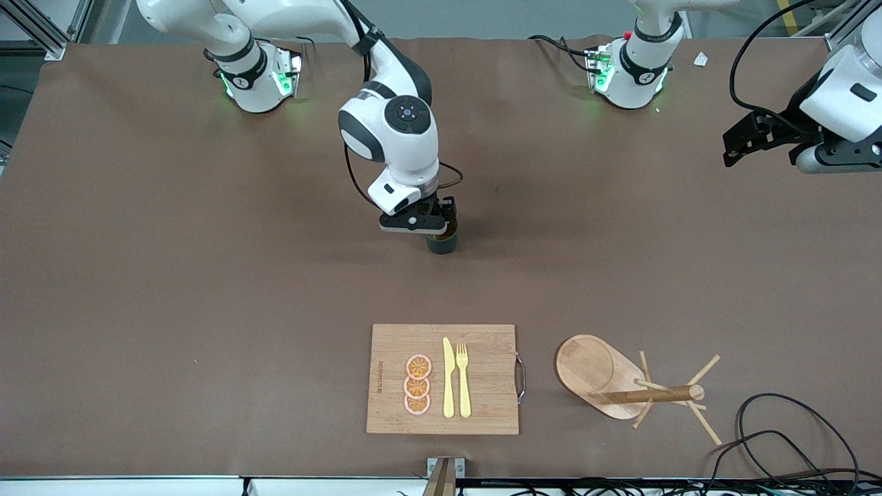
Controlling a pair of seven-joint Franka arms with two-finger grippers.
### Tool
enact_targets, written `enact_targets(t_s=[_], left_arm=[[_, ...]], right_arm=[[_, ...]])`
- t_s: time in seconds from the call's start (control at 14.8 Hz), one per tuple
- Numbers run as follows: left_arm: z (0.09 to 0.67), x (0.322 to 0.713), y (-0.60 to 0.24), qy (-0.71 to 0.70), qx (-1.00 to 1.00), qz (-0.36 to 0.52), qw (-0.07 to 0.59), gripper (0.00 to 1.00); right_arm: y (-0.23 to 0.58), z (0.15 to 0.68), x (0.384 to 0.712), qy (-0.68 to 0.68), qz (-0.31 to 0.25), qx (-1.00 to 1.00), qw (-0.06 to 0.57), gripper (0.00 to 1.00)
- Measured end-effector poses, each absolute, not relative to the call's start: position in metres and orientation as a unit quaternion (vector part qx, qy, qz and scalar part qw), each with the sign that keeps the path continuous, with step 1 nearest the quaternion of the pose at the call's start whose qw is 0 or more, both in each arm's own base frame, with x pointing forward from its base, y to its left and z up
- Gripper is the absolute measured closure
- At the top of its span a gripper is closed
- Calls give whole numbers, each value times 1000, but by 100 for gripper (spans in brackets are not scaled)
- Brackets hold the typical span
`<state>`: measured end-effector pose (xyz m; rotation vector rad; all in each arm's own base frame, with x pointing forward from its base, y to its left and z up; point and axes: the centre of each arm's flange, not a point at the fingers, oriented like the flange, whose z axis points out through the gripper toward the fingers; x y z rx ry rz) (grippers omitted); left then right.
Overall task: Transfer cup from left to right arm and place
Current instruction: 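Reach the right gripper down to the teal mug, then close the right gripper on the teal mug rim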
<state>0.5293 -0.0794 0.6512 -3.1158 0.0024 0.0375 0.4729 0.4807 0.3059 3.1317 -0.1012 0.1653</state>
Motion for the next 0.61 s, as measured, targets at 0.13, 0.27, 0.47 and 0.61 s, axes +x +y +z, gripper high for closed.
enact_targets(t_s=[0.13,0.27,0.47,0.61], left_arm=[[651,529,-79,1,-1000,12,13,0],[652,529,-79,1,-1000,11,13,0],[654,525,-79,1,-1000,15,14,0],[654,524,-78,0,-1000,17,14,0]], right_arm=[[483,290,476,-26,51,998,10,0],[485,275,478,-21,51,998,16,0],[485,268,480,-14,54,998,23,0],[485,268,480,-10,58,998,26,0]])
